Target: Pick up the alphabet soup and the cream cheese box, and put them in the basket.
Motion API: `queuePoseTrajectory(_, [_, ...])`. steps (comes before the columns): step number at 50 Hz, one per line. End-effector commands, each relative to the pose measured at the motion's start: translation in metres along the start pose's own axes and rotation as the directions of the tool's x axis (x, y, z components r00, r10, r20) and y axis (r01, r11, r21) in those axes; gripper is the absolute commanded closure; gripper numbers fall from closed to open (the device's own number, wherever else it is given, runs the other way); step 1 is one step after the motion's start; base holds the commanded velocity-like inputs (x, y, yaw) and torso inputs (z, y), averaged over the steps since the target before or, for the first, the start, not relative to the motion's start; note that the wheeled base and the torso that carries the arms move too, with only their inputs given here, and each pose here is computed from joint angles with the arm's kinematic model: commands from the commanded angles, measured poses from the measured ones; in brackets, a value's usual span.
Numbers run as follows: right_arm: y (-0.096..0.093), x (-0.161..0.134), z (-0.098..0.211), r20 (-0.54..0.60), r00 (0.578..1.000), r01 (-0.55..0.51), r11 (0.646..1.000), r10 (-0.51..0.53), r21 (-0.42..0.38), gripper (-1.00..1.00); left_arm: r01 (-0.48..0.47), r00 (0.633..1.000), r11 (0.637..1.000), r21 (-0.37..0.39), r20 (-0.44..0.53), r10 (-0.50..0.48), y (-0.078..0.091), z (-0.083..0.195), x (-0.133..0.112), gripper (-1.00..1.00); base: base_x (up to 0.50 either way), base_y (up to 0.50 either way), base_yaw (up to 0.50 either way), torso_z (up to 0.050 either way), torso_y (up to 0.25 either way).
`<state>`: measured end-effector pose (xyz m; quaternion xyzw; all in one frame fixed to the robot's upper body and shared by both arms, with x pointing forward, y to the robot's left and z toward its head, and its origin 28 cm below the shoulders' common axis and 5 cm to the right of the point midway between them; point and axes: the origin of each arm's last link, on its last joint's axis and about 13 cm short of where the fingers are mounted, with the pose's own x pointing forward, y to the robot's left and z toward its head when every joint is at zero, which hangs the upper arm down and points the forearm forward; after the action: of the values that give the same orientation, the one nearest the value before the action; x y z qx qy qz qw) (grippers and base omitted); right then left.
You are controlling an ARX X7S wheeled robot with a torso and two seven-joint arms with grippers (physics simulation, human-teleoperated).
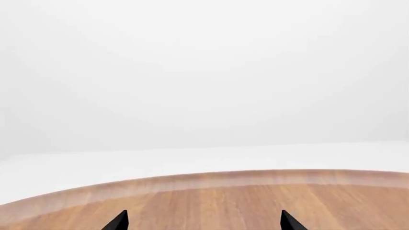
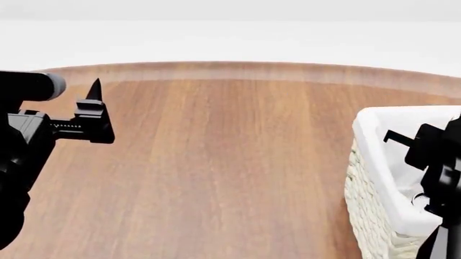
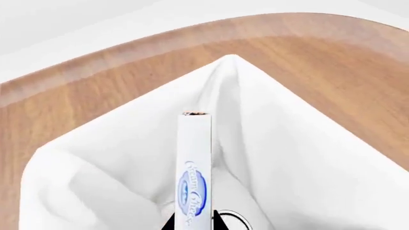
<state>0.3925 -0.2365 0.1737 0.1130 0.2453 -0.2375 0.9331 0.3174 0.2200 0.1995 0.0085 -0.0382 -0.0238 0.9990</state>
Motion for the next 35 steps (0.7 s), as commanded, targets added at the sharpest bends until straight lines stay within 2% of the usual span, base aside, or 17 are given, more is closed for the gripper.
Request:
queuePoseTrajectory(1, [-0.003, 0.001, -0.003, -0.011, 1.0, 0.002, 1.0, -0.002, 0.007, 1.0, 0.0, 1.0, 1.0, 0.004, 0.0, 0.0, 0.0, -0.001, 0.0, -1.0, 0.0, 0.0, 0.0, 0.0, 0.0])
queuePoseTrajectory(2, [-0.003, 0.001, -0.003, -0.01, 1.0, 0.004, 1.0, -0.003, 0.008, 1.0, 0.0, 1.0, 1.0, 0.003, 0.0, 0.0, 0.0, -0.001, 0.0, -1.0, 0.0, 0.0, 0.0, 0.0, 0.0])
queuePoseTrajectory(3, [-0.003, 0.001, -0.004, -0.019, 1.0, -0.007, 1.0, 0.008, 0.013, -1.0, 0.0, 1.0, 1.0, 0.004, 0.001, 0.0, 0.0, 0.0, 0.0, -1.0, 0.0, 0.0, 0.0, 0.0, 0.0])
queuePoseTrajectory(27, [-0.003, 0.0, 0.003, 0.014, 1.0, 0.01, 1.0, -0.01, 0.003, -1.0, -0.002, 1.0, 1.0, 0.003, 0.002, 0.002, 0.001, 0.0, 0.0, -1.0, 0.0, 0.0, 0.0, 0.0, 0.0])
queuePoseTrajectory(30, [0.003, -0.003, 0.02, 0.145, 0.988, -0.057, 0.998, 0.053, 0.023, -1.0, -0.006, 1.0, 1.0, 0.002, 0.002, 0.006, 0.001, 0.0, 0.0, -1.0, 0.0, 0.0, 0.0, 0.0, 0.0])
queuePoseTrajectory(31, [0.007, -0.007, 0.028, 0.224, 0.971, -0.078, 0.997, 0.08, -0.015, -1.0, -0.009, 1.0, 1.0, -0.002, 0.001, 0.009, 0.001, 0.0, 0.001, -1.0, 0.0, 0.0, 0.0, 0.0, 0.0])
queuePoseTrajectory(33, [0.01, -0.021, 0.037, 0.309, 0.942, -0.132, 0.991, 0.13, -0.014, -1.0, -0.013, 1.0, 1.0, -0.003, -0.002, 0.013, 0.001, -0.002, 0.001, -1.0, 0.0, 0.0, 0.0, 0.0, 0.0])
queuePoseTrajectory(34, [0.014, -0.031, 0.04, 0.368, 0.911, -0.179, 0.982, 0.187, -0.058, -1.0, -0.013, 1.0, 1.0, -0.004, -0.003, 0.013, 0.001, -0.003, 0.001, -1.0, 0.0, 0.0, 0.0, 0.0, 0.0])
queuePoseTrajectory(35, [0.016, -0.039, 0.044, 0.409, 0.89, -0.189, 0.979, 0.203, -0.075, -1.0, -0.014, 1.0, 1.0, -0.005, -0.003, 0.014, 0.001, -0.003, 0.001, -1.0, 0.0, 0.0, 0.0, 0.0, 0.0])
